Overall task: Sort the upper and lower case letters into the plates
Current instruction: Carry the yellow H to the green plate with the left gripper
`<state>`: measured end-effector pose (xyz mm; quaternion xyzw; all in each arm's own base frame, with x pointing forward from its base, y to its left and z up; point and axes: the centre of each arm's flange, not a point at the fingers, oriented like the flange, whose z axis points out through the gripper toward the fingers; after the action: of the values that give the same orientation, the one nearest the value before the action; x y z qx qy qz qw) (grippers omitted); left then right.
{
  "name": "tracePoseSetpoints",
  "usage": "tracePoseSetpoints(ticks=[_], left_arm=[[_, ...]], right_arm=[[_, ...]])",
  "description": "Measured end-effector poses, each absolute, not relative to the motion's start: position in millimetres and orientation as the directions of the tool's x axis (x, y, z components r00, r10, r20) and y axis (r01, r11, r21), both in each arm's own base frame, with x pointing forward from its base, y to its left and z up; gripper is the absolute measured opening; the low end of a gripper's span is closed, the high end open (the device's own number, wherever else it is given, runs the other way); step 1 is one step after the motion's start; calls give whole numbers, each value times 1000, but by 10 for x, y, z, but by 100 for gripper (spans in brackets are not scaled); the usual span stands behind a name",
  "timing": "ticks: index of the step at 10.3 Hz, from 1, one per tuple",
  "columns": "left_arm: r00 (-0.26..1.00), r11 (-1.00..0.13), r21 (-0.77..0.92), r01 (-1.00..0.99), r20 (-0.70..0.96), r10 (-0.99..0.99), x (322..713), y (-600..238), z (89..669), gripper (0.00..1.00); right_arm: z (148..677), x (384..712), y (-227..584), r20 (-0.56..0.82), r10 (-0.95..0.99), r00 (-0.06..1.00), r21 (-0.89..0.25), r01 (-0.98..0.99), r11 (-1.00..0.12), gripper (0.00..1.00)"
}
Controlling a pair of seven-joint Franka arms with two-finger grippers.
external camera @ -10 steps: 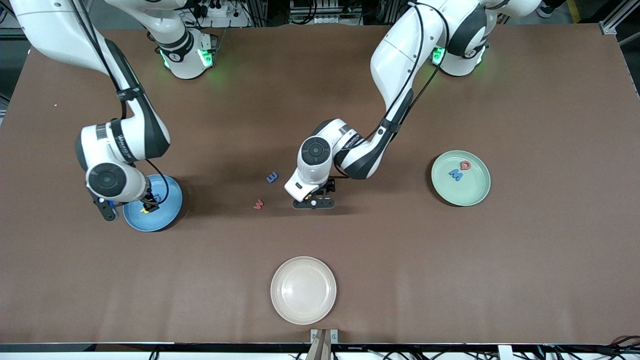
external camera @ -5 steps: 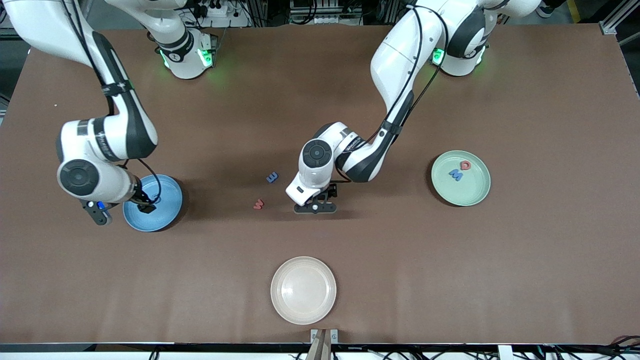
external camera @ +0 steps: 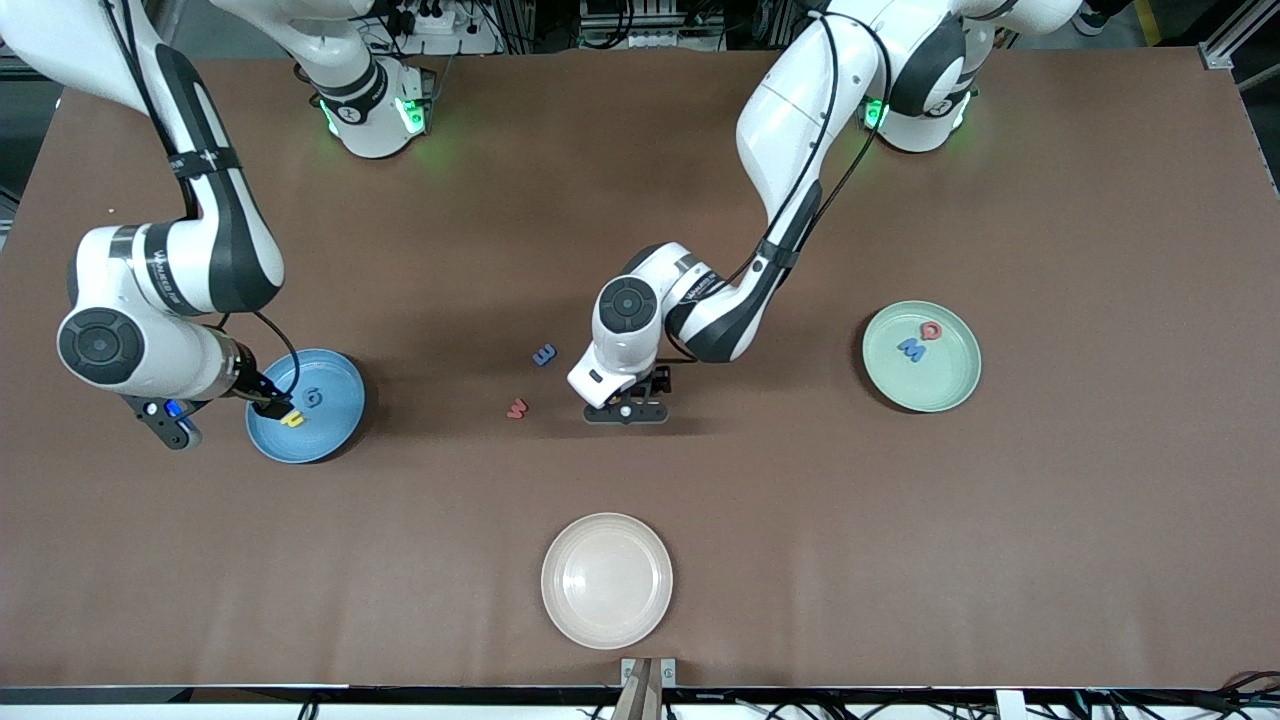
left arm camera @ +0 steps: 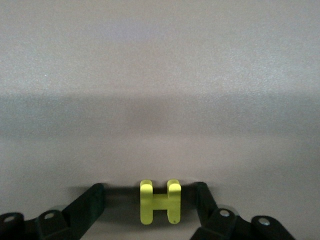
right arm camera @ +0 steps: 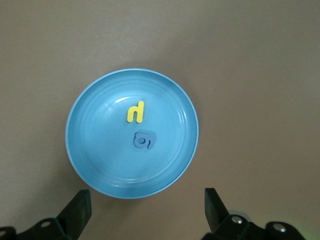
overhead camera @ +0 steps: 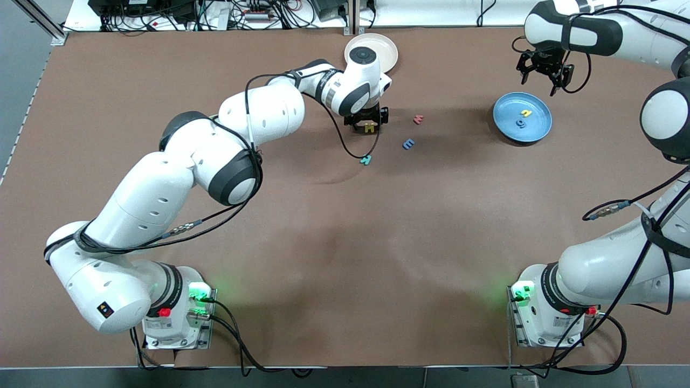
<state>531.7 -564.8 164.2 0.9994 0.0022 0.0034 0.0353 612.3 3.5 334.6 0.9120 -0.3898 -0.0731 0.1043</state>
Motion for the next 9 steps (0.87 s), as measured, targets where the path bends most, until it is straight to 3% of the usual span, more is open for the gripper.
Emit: tracePoseSetpoints(ticks=[4,6,9], left_arm=[[1000,-998,64,1,-2,1,5303,-5668,1671,61],[1000,-998,64,-1,-3,-2,5295,-5684,1687,42],[1000,-998,60,-2,-7,-2,5294,-5685,1703,39]], right_arm=[[3541,6144,-339,-138,-635,760,163,-615,-772,100],[3579,6129,-376,-146,-606,782,157,-586,-795,100],[3572,6125,-344,-150,-598,787,157,-578,-801,100]])
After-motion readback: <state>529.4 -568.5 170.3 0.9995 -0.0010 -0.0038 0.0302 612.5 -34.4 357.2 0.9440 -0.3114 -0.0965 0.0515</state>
